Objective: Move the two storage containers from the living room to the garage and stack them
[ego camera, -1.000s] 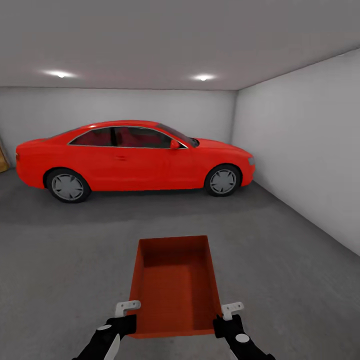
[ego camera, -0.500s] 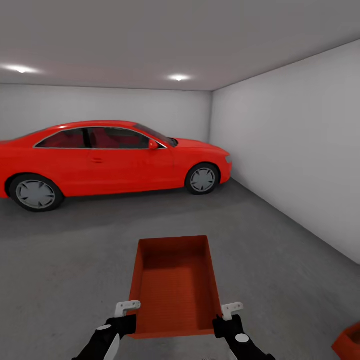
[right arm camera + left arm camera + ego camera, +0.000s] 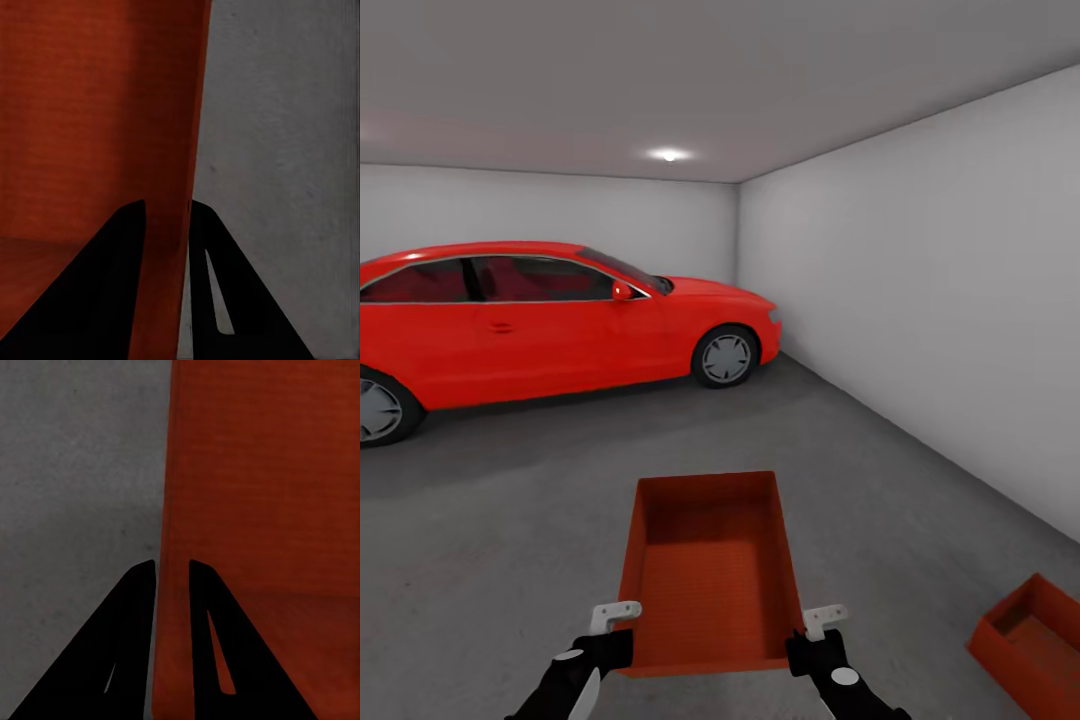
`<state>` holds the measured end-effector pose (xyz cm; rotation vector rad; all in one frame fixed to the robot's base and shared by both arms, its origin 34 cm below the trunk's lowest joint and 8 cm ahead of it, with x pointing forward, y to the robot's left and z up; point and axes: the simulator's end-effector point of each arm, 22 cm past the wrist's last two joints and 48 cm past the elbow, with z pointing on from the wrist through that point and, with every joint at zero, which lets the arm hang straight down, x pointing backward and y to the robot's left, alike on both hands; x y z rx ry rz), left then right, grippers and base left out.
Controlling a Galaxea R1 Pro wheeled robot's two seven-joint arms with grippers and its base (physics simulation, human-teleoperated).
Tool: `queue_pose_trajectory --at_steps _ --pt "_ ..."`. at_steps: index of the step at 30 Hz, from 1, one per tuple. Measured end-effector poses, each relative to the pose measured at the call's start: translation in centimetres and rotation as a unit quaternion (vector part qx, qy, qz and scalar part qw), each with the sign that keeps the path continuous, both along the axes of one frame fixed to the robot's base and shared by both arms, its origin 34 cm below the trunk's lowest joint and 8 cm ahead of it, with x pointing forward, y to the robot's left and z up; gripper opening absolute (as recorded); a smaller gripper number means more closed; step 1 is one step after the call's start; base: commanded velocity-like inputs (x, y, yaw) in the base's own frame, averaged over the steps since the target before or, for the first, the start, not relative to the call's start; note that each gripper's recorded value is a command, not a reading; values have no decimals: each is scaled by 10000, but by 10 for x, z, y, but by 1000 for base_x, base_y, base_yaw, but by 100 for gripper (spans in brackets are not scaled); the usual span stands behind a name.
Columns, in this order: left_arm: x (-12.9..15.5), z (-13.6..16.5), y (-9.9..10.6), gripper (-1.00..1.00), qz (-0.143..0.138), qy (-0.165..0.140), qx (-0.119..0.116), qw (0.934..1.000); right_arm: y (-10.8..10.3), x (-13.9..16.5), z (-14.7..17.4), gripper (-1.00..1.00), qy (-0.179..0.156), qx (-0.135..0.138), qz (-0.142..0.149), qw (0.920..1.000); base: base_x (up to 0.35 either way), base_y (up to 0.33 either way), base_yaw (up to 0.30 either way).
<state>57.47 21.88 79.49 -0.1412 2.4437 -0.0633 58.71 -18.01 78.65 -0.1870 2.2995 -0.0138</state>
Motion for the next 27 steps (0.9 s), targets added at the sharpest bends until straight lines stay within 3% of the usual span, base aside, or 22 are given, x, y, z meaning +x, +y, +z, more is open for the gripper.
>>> queue_pose_trajectory --at_steps 27 --pt "0 0 0 -100 -3 0 3 10000 0 0 0 -100 0 1 -1 10000 0 0 -285"
